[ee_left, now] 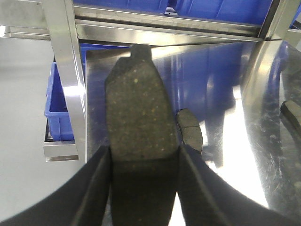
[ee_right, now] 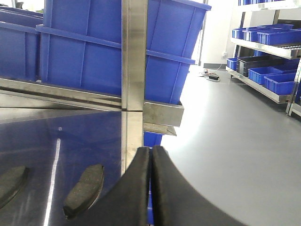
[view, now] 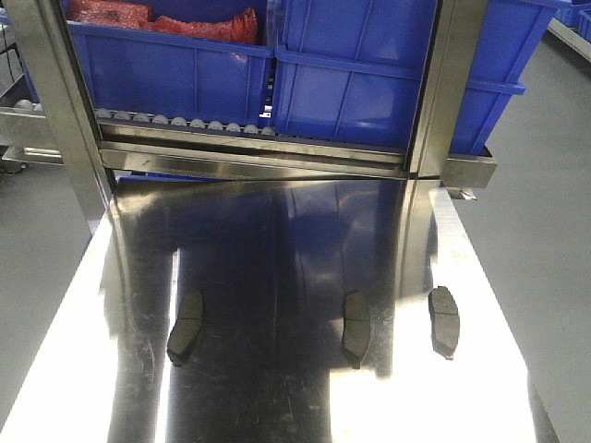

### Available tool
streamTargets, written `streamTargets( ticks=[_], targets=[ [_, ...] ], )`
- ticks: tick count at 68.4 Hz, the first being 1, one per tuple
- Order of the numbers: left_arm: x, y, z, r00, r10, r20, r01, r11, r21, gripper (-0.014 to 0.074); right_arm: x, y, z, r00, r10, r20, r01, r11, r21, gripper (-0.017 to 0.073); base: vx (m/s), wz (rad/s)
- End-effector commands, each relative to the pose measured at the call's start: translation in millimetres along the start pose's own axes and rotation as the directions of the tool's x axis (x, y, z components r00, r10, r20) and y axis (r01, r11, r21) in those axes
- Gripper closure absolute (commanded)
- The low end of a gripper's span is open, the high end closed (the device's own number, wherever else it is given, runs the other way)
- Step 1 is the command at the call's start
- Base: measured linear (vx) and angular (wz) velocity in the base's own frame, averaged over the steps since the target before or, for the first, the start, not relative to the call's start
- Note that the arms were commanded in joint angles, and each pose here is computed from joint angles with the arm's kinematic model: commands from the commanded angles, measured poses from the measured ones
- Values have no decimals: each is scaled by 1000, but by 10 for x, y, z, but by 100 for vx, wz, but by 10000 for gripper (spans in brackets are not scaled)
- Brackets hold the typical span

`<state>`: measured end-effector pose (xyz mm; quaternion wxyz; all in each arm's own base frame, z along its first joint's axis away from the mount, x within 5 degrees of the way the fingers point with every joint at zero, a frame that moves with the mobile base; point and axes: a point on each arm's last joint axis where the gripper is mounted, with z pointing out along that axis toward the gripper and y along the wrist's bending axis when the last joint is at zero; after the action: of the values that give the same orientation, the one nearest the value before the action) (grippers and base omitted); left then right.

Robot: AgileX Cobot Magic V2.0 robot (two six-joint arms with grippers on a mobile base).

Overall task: Move and align brake pads A on conveyor
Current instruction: 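Move the right gripper down toward the farthest-side brake pad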

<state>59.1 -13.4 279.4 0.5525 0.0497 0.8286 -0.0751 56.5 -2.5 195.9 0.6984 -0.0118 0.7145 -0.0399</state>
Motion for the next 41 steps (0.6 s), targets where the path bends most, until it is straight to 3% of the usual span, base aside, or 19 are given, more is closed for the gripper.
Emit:
streamTargets(
  ticks=[1,16,22,26,41],
  targets=[
    [-151,-12,-34,994,-11,106,10,1000,11,600,-33,0,-4,997,-8,73,7,1000,5,571,0,0],
    [-151,-12,-34,994,-11,106,10,1000,11,600,-93,0,-10,991,-8,134,7,1000,6,571,0,0],
    [-151,-12,-34,994,-11,106,10,1000,11,600,-170,-4,-23,976,71,205,-71,997,-7,571,0,0],
    [-151,-12,-34,994,-11,106,10,1000,11,600,-227,-9,-25,974,84,209,-84,996,-9,571,0,0],
    [-151,-12,-34,994,-11,106,10,1000,11,600,-622,-45,104,995,100,18,-100,995,0,571,0,0]
  ],
)
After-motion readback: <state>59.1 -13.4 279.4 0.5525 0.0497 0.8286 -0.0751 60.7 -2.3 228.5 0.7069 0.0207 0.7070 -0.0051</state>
